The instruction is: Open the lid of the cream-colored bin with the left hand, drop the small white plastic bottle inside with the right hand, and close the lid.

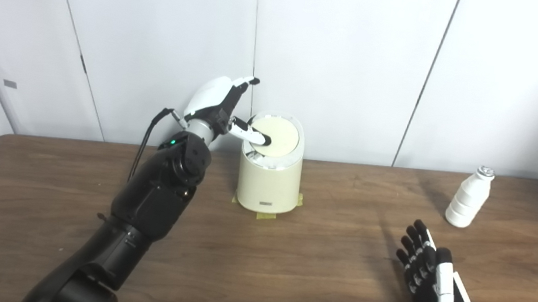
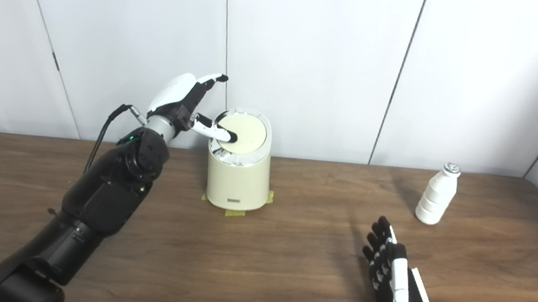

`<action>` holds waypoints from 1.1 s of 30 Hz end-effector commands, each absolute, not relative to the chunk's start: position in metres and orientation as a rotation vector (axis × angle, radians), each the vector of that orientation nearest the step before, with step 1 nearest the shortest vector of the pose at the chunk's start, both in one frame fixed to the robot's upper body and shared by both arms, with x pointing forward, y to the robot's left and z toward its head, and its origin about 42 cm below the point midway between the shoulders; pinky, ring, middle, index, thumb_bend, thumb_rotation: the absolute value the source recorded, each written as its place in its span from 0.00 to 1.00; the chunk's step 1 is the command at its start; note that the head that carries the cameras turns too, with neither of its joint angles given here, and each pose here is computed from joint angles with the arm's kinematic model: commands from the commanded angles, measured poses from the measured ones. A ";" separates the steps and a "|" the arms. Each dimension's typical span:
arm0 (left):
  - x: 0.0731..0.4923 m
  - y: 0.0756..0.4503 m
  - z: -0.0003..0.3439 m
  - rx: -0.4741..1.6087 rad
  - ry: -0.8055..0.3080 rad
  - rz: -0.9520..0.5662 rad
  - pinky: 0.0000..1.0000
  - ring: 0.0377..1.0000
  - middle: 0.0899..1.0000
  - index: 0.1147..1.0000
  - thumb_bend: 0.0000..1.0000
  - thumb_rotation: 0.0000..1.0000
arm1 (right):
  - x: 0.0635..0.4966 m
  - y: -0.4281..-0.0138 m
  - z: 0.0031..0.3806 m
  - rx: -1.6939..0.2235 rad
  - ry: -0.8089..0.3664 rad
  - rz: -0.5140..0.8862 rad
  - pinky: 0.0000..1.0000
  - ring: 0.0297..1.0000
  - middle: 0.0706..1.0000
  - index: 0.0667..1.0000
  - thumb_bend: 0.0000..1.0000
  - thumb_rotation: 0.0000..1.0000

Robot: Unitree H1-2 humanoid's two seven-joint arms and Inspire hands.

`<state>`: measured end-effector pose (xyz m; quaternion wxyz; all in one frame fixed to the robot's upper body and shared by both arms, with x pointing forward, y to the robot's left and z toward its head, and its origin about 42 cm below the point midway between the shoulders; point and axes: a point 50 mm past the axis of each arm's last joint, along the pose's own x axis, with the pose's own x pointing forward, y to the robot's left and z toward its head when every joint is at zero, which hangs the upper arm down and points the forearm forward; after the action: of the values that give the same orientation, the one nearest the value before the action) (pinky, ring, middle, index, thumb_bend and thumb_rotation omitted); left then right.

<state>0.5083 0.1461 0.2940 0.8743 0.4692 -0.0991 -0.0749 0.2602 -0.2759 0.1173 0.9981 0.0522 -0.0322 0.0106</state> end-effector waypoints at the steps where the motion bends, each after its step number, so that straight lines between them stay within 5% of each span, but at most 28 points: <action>1: 0.515 0.135 0.338 0.997 -0.339 -0.110 0.85 0.93 0.97 0.95 0.88 0.17 | 0.266 -0.271 0.125 0.107 -0.122 0.028 0.99 1.00 1.00 1.00 0.65 1.00; 33: 0.518 0.131 0.323 1.486 -0.477 -0.097 0.93 0.93 0.92 0.94 0.97 0.10 | 0.265 -0.273 0.129 0.086 -0.135 0.015 0.97 0.98 0.99 1.00 0.68 0.98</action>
<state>0.5119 0.1324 0.2992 0.7309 0.6527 -0.1888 -0.0637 0.2609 -0.2744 0.1174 0.9985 0.0445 -0.0323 0.0072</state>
